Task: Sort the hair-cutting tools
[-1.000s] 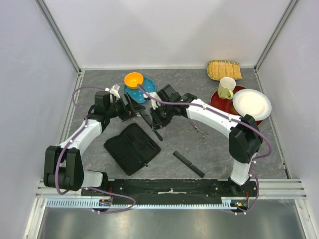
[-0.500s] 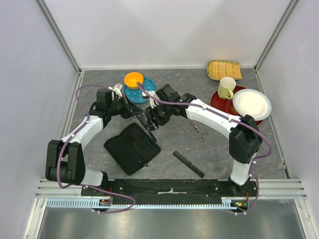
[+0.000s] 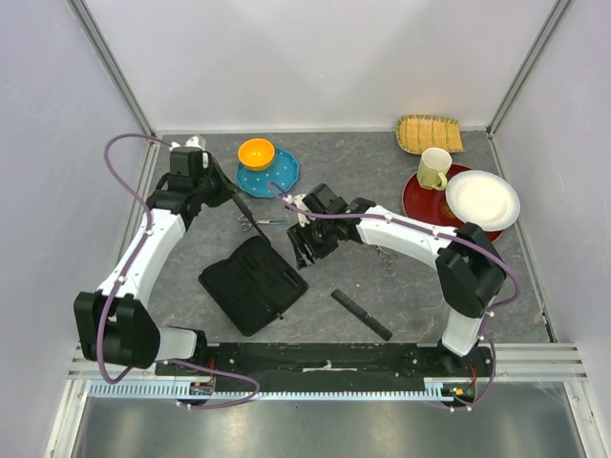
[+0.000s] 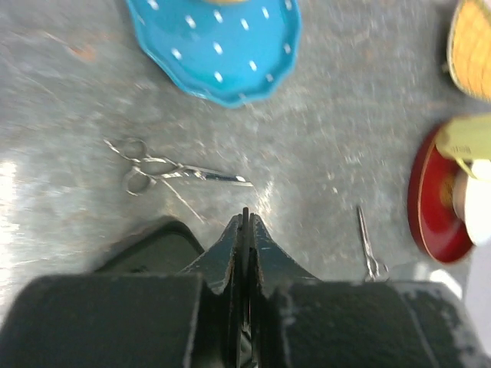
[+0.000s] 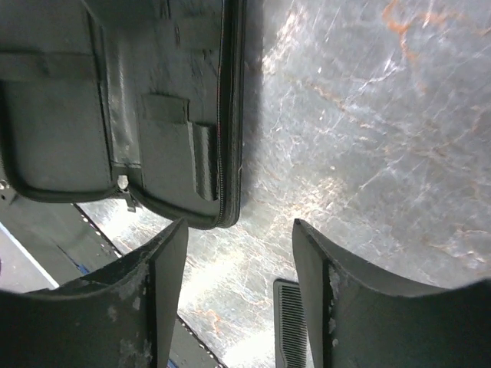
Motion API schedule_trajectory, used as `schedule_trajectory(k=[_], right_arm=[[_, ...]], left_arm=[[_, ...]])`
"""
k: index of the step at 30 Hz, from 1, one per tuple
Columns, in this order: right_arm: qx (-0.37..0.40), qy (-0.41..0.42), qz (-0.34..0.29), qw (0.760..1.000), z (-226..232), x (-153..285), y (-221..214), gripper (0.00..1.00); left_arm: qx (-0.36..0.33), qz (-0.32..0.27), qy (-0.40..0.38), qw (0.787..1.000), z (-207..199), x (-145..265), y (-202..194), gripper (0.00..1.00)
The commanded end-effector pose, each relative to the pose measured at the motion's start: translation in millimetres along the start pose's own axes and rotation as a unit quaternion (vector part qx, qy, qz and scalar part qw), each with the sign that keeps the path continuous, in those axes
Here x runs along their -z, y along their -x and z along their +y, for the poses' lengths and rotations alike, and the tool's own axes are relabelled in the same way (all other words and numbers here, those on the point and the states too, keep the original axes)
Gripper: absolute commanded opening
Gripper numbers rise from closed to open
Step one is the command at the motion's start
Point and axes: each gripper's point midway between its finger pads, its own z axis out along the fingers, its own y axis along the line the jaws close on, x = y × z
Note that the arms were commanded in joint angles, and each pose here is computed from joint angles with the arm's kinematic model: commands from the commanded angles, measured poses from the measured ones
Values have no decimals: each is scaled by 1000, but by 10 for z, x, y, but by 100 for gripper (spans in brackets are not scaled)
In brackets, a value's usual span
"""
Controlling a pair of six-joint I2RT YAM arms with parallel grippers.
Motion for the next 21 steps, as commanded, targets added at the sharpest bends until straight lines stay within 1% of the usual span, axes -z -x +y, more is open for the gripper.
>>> schedule_trajectory(k=[1,8,9,11,14,15,17,18,19,20,21], right_arm=[[16,12,-7,1000,135,-210,-34,63],[-10,5,32,999,50,-587,-217,57],[-8,3,35,999,36,-606,-233,55],[0,3,41,999,10,-640,-276,54],[25,10,52,998,-22,-671,-313,45],[29,5,53,998,-66,-662,-307,38],[43,-10,56,997,-152,-628,-278,31],[42,-28,54,997,-271,-609,-253,22],[53,-38,52,997,-336,-587,-224,19],[60,-47,51,996,-395,-554,-189,17],[67,-57,47,995,-464,-529,-148,19]], left_arm=[[-32,-105,103,989,206,446,522,7],[-38,-127,122,984,217,678,638,8],[-39,-129,123,983,225,691,644,8],[-41,-127,116,984,198,704,643,8],[-50,-111,92,988,115,671,601,8],[-54,-106,87,989,98,659,592,8],[-57,-91,77,991,74,614,549,8],[-59,-88,77,991,76,612,540,8],[-60,-84,74,992,70,595,525,8],[-59,-82,73,992,73,586,520,8],[-59,-78,72,993,71,575,507,8]])
